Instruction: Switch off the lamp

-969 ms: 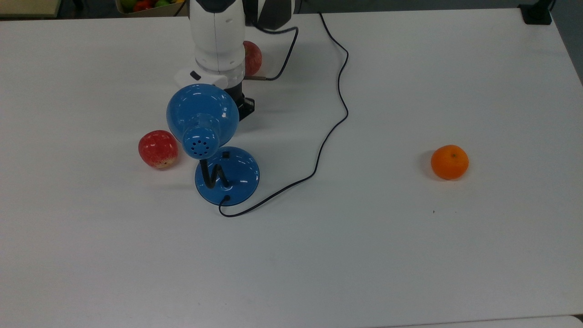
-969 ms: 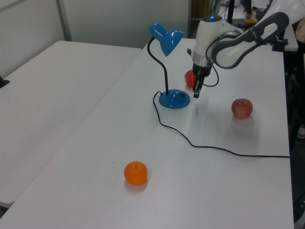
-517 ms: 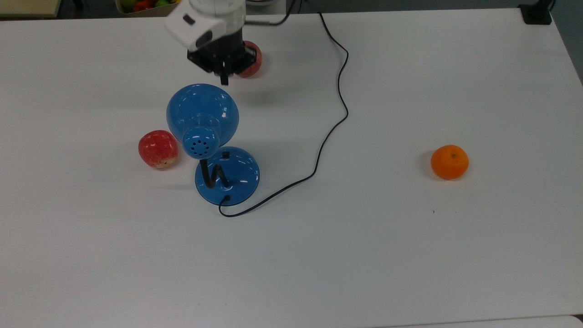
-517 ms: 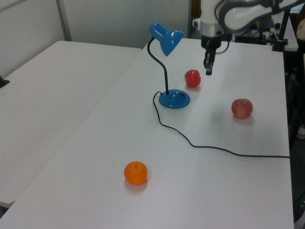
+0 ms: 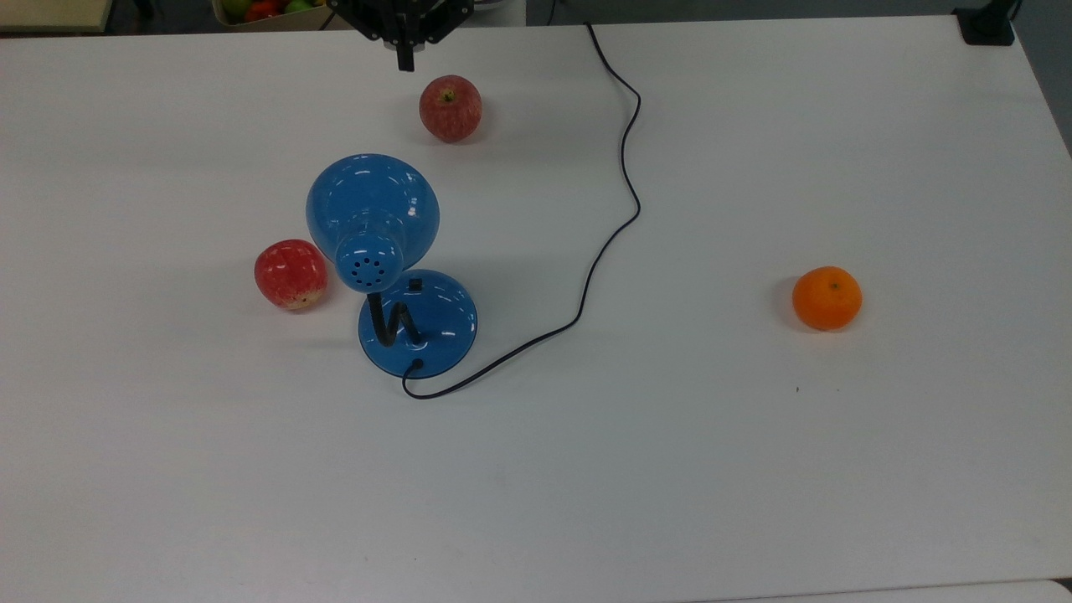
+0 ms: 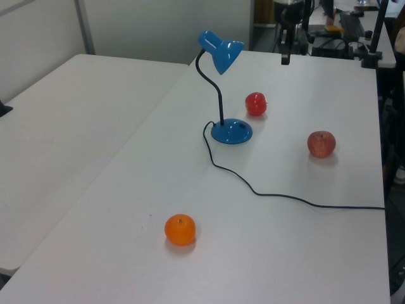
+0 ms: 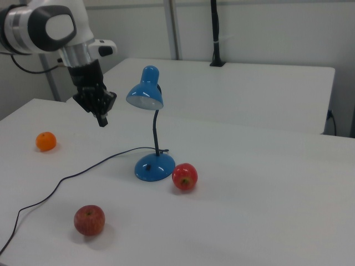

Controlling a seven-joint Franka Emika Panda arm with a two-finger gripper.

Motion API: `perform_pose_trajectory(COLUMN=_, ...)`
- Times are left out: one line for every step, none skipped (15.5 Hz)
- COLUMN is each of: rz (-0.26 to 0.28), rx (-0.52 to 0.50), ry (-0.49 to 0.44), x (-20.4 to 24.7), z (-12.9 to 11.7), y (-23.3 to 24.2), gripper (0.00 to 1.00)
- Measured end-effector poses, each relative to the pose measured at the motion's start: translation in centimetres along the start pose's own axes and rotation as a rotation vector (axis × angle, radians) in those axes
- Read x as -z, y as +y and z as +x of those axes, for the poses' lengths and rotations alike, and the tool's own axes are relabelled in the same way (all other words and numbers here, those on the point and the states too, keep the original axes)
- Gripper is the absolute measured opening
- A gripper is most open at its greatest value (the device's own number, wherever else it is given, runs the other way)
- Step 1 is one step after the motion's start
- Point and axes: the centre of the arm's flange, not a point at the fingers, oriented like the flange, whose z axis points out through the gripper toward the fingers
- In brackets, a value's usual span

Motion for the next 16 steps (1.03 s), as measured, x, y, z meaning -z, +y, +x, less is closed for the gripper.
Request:
perform_pose_trajectory(rz=0.000, rx=0.004, ry=0.001, x=0.45, z=-0.05, y=-0.21, gripper=0.01)
perform_pose_trajectory(rz=0.000, rx=0.006, ry=-0.001, x=0.66, z=-0.09, y=-0.37, gripper=0.01)
perform_pose_trajectory(rz=0.000, rx=0.007, ry=-0.006, x=0.69, z=-0.16, y=-0.41, gripper=0.04)
perform_pose_trajectory(rz=0.000, rx=0.007, ry=-0.012, x=0.63, z=-0.22, y=-0.40, gripper=0.11)
perform_pose_trajectory(rz=0.000, rx=0.007, ry=-0.016, x=0.60, z=-0.27, y=-0.39, gripper=0.20)
perform_pose_trajectory(rz=0.000, rx=0.006, ry=-0.017, x=0.63, z=-0.29, y=-0.38, gripper=0.30)
perform_pose_trajectory(rz=-0.001, rx=0.006, ry=-0.015, x=0.72, z=-0.31, y=-0.37, gripper=0.41)
perform_pose_trajectory(rz=-0.003, rx=0.006, ry=-0.013, x=0.82, z=-0.36, y=-0.33, gripper=0.51)
perform_pose_trajectory(rz=-0.009, rx=0.007, ry=-0.012, x=0.93, z=-0.42, y=-0.26, gripper=0.59)
perform_pose_trajectory(rz=-0.017, rx=0.007, ry=-0.010, x=1.04, z=-0.47, y=-0.16, gripper=0.69)
perform_pose_trajectory(rz=-0.024, rx=0.007, ry=-0.008, x=1.15, z=-0.52, y=-0.08, gripper=0.80)
perform_pose_trajectory(rz=-0.028, rx=0.007, ry=-0.007, x=1.24, z=-0.57, y=-0.02, gripper=0.90)
perform_pose_trajectory(rz=-0.029, rx=0.007, ry=-0.005, x=1.33, z=-0.61, y=0.00, gripper=0.99)
perform_pose_trajectory(rz=-0.030, rx=0.007, ry=-0.004, x=1.39, z=-0.64, y=0.01, gripper=1.00)
perform_pose_trajectory(rz=-0.030, rx=0.007, ry=-0.004, x=1.42, z=-0.65, y=0.02, gripper=1.00)
perform_pose_trajectory(rz=-0.030, rx=0.007, ry=-0.003, x=1.45, z=-0.67, y=0.03, gripper=1.00)
